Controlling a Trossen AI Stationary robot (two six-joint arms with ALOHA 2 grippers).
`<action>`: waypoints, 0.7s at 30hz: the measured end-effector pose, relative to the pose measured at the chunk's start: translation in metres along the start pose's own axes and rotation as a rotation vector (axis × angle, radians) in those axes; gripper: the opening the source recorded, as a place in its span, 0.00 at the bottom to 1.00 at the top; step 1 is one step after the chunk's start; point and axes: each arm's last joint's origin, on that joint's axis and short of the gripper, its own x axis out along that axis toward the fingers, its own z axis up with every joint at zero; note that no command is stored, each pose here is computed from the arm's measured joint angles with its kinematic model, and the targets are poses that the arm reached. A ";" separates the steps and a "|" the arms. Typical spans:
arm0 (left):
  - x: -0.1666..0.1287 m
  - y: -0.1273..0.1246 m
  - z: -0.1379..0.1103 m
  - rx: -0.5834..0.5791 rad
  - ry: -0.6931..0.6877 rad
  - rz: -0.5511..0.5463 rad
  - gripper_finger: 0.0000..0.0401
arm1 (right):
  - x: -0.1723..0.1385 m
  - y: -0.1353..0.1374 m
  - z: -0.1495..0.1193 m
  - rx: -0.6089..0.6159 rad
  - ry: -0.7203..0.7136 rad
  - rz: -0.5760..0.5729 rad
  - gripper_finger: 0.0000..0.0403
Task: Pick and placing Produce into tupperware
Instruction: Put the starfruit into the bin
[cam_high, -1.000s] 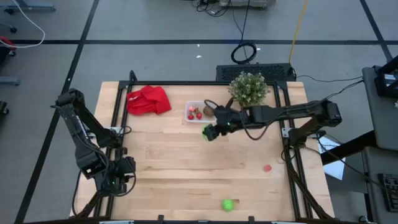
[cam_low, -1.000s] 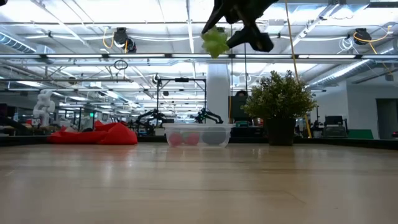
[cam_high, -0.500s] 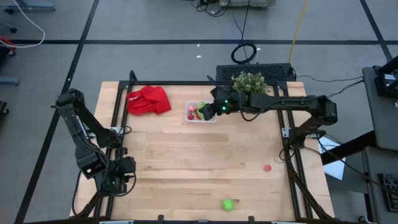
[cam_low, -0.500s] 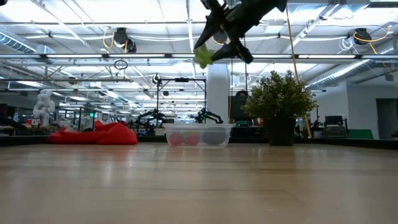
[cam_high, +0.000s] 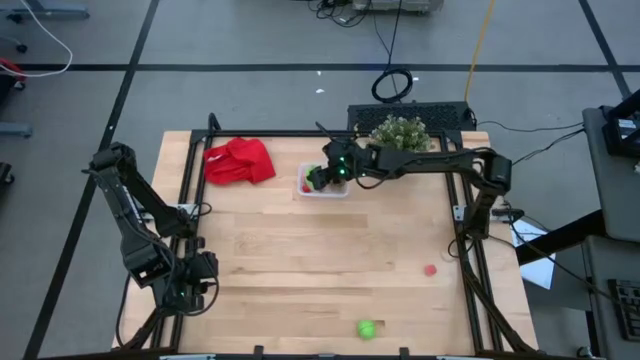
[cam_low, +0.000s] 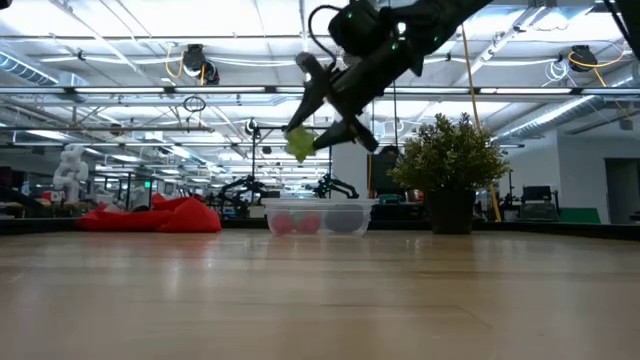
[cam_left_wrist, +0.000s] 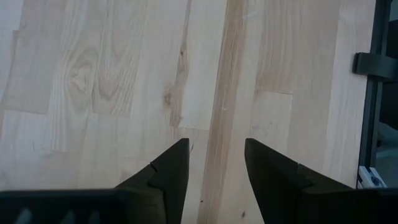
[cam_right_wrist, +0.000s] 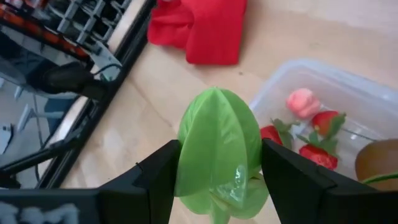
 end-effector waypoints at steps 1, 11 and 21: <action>0.000 0.000 0.000 0.000 0.000 0.000 0.40 | 0.003 -0.002 0.001 0.002 -0.003 0.002 0.50; 0.000 0.000 0.000 0.001 0.000 0.000 0.40 | 0.011 -0.009 0.010 0.003 -0.042 0.042 0.50; 0.000 0.000 0.000 -0.001 -0.001 0.000 0.40 | 0.011 -0.010 0.013 0.010 -0.061 0.045 0.50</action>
